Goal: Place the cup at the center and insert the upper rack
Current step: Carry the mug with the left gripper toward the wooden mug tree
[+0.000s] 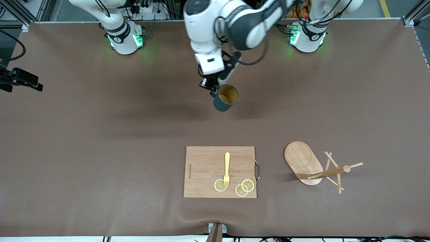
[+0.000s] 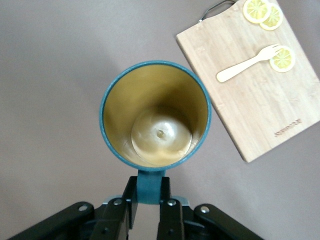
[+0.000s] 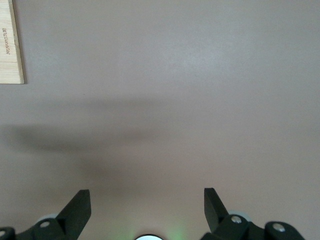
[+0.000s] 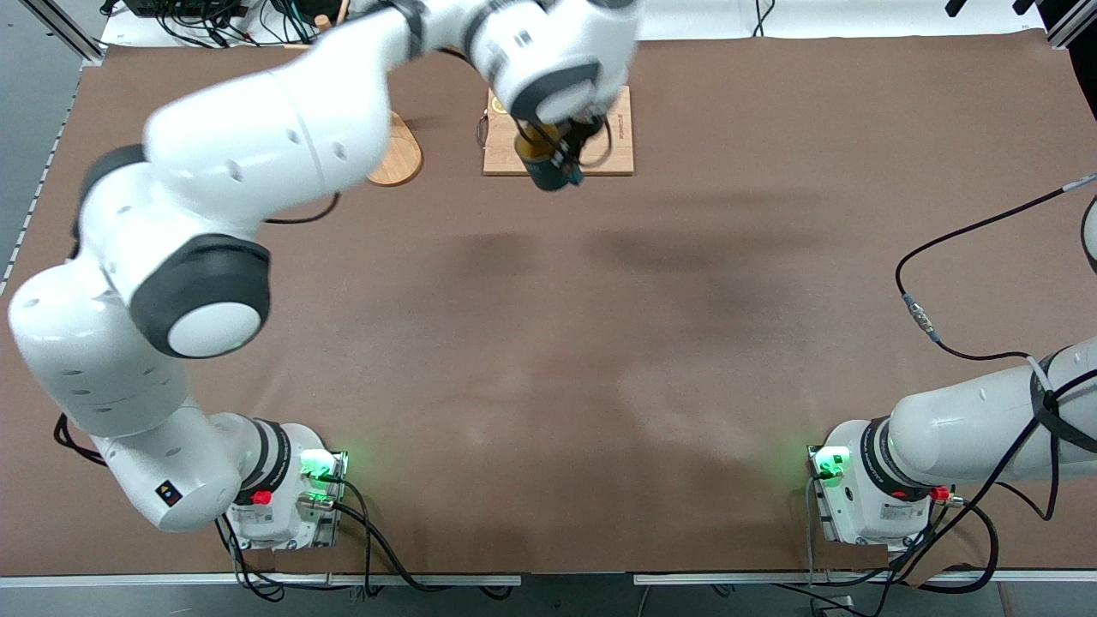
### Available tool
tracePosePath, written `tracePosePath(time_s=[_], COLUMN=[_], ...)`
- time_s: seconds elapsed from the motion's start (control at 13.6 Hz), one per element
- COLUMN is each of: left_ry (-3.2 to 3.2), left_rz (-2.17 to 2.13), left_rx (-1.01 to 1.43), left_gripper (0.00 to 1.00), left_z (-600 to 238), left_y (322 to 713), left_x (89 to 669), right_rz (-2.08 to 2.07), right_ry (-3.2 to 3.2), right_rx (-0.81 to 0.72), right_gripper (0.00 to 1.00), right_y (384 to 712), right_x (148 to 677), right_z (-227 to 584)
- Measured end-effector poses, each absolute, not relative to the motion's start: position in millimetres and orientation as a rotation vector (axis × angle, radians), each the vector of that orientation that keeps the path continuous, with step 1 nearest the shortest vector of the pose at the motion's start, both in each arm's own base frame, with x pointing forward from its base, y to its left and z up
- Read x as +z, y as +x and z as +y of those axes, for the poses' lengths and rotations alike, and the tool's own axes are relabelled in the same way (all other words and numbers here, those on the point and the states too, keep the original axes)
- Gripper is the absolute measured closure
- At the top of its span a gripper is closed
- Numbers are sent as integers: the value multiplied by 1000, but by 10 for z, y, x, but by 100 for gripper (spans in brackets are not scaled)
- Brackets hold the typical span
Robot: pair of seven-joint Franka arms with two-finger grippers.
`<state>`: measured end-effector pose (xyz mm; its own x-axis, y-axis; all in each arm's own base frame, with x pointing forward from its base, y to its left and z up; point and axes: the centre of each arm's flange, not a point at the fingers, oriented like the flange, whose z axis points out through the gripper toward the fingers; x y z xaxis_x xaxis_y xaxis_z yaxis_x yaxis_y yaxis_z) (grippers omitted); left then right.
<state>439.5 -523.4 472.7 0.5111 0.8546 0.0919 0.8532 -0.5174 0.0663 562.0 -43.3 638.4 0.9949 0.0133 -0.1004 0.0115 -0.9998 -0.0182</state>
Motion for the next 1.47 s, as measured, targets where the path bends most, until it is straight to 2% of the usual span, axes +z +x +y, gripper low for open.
tracePosePath(time_s=[0.59,1.1,1.47], left_ry=[2584,2525,2459], left_rz=[1391,1224,1036], left_rx=[-226,-470,-573], left_gripper=[79,79,79], left_z=[-3552,-2372,-1515], left_y=[5690,6147,6308], left_x=[5214,5158,5113], right_rz=[-12,-24,-24], right_ry=[-3125,-3125,-3125], right_rx=[104,86,86], right_gripper=[0,0,0], right_y=[5603,5597,5596], right_x=[6542,6598,6598], right_z=[-434,-394,-393])
